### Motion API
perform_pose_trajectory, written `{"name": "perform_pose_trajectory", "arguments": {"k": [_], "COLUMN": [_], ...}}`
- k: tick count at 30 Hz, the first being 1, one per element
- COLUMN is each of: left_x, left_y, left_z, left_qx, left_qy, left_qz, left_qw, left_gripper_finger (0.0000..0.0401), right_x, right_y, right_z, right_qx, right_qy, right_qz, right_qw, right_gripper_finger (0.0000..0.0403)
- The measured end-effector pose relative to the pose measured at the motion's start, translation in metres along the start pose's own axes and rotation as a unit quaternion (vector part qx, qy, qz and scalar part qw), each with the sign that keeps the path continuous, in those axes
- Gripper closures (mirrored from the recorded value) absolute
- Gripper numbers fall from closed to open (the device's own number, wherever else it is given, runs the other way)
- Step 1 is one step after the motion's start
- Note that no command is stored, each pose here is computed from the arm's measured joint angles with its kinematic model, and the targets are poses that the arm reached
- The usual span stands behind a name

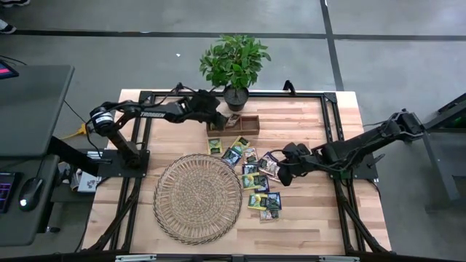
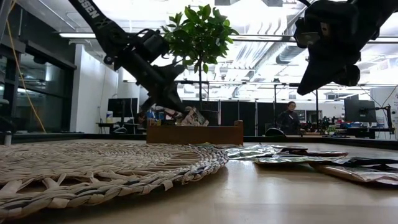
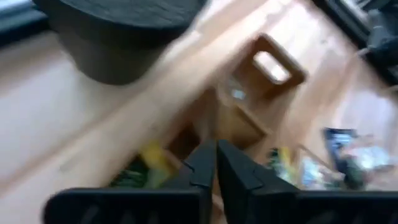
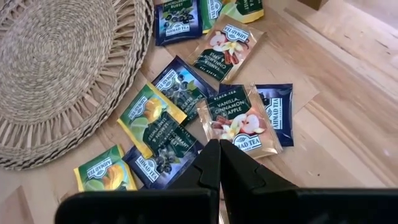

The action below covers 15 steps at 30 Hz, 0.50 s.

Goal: Pick & Place Tea
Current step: Put the brown tea bag into the middle section of the wooden organizer

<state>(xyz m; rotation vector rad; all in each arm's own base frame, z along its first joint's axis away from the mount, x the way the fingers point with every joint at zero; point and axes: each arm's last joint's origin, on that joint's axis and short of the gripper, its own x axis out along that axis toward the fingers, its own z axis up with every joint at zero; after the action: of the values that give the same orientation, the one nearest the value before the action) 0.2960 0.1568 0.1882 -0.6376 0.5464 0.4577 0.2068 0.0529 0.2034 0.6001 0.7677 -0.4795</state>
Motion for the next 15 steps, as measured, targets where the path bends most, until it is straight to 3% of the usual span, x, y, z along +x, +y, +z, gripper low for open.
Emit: {"name": "perform_pose_trajectory", "arguments": {"k": [8,15], "left_x": [0.003,0.007], "left_y": [-0.022,-0.021], "left_z": [-0.012,-0.017], "left_qx": [-0.049,-0.067], "left_qy": [-0.002,-0.005], "left_qz": [0.021,0.057], "left_qw": [0.999,0.996], "left_gripper_finger": [0.0398,0.0400], "right_x": [0.002,0.002], "right_y": [-0.003,-0.002], "right_z": [0.004,0.005], "right_qx": [-0.002,-0.007], "right_qy": [-0.005,-0.008], "right_qz": [-0.005,-0.004], "right_qw": [1.000,1.000], "right_gripper_finger": [0.0402,0.0402]}}
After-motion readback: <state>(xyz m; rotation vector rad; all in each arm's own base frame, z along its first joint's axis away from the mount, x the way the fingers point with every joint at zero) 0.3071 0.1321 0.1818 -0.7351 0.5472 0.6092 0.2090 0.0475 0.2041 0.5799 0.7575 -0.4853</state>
